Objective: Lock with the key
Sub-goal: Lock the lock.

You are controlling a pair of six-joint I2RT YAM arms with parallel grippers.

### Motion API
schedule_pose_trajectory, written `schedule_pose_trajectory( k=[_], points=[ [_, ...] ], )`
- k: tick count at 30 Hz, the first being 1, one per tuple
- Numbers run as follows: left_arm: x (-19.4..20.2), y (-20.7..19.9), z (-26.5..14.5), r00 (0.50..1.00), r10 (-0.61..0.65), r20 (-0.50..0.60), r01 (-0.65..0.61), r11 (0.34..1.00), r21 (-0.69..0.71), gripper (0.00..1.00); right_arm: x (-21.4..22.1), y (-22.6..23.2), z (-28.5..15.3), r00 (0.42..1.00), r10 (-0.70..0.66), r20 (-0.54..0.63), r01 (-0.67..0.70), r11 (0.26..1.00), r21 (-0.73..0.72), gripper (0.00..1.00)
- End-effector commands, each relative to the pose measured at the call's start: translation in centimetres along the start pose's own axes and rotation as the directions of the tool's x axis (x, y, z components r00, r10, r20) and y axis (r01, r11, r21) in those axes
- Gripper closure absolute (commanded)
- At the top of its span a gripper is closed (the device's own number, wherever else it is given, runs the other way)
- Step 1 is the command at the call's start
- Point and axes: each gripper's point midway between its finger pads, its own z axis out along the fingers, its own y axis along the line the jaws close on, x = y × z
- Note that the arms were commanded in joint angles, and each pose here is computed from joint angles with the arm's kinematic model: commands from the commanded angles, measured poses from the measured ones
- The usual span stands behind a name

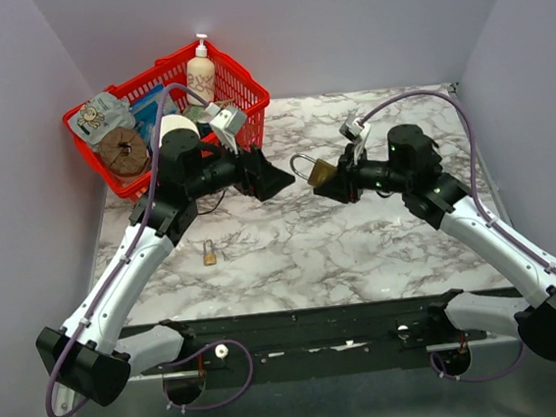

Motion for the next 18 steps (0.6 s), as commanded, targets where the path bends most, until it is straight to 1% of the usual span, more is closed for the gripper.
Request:
schedule_pose_trajectory(
  k=[1, 2, 5, 6, 7, 8, 9, 10, 11, 12, 13, 15, 16, 18],
  points=[
    [-4.8, 1.0, 1.1, 0.968, -0.181, 0.176, 0.197, 0.977, -0.080, 0.01, -7.6, -0.6, -2.7, 0.939, -0.147, 0.310, 0.095, 0.980, 0.176, 0.99],
    [-5.2, 0.8, 1.4, 0.949, -0.253, 0.190, 0.269, 0.961, -0.065, 0.01, -8.0, -1.2, -3.2, 0.930, -0.170, 0.325, 0.100, 0.970, 0.222, 0.99],
    [-6.0, 0.2, 3.2, 0.912, -0.355, 0.208, 0.370, 0.928, -0.041, 0.01, -8.8, -1.3, -4.2, 0.904, -0.222, 0.367, 0.125, 0.955, 0.268, 0.99],
    [-6.6, 0.0, 4.0, 0.908, -0.365, 0.205, 0.381, 0.924, -0.042, 0.01, -9.1, -1.3, -4.3, 0.895, -0.238, 0.377, 0.138, 0.952, 0.273, 0.99],
    [-6.1, -0.2, 4.6, 0.903, -0.386, 0.186, 0.403, 0.913, -0.059, 0.01, -9.3, -1.1, -4.6, 0.886, -0.255, 0.387, 0.150, 0.948, 0.280, 0.99],
    [-6.1, -0.9, 5.3, 0.897, -0.403, 0.181, 0.416, 0.908, -0.043, 0.01, -8.9, -1.3, -4.7, 0.882, -0.273, 0.383, 0.166, 0.942, 0.290, 0.99],
    [-5.6, -1.3, 5.9, 0.865, -0.472, 0.169, 0.482, 0.876, -0.016, 0.01, -9.4, -1.1, -4.9, 0.868, -0.293, 0.401, 0.180, 0.938, 0.296, 0.99],
    [-6.4, -2.1, 6.1, 0.856, -0.482, 0.189, 0.485, 0.874, 0.035, 0.01, -9.4, -1.1, -5.1, 0.864, -0.298, 0.405, 0.182, 0.937, 0.299, 0.99],
    [-6.1, -2.8, 6.4, 0.847, -0.502, 0.174, 0.500, 0.864, 0.058, 0.01, -9.6, -0.8, -5.3, 0.859, -0.306, 0.412, 0.189, 0.935, 0.300, 0.99],
    [-5.9, -3.0, 6.8, 0.827, -0.538, 0.166, 0.533, 0.843, 0.077, 0.01, -9.6, -0.8, -5.4, 0.858, -0.305, 0.413, 0.188, 0.935, 0.300, 0.99],
    [-6.2, -3.5, 7.0, 0.824, -0.541, 0.169, 0.532, 0.841, 0.098, 0.01, -9.7, -0.8, -5.4, 0.858, -0.303, 0.416, 0.183, 0.935, 0.303, 0.99],
    [-5.5, -3.7, 7.4, 0.808, -0.566, 0.160, 0.556, 0.824, 0.108, 0.01, -9.6, -0.8, -5.5, 0.854, -0.307, 0.420, 0.186, 0.934, 0.306, 0.99],
    [-5.9, -4.1, 7.5, 0.794, -0.584, 0.170, 0.568, 0.812, 0.135, 0.01, -9.8, -0.8, -5.6, 0.850, -0.310, 0.426, 0.184, 0.932, 0.311, 0.99],
    [-5.4, -4.0, 7.9, 0.778, -0.606, 0.166, 0.592, 0.796, 0.129, 0.01, -9.7, -0.9, -5.6, 0.849, -0.308, 0.429, 0.181, 0.933, 0.311, 0.99]
  ],
)
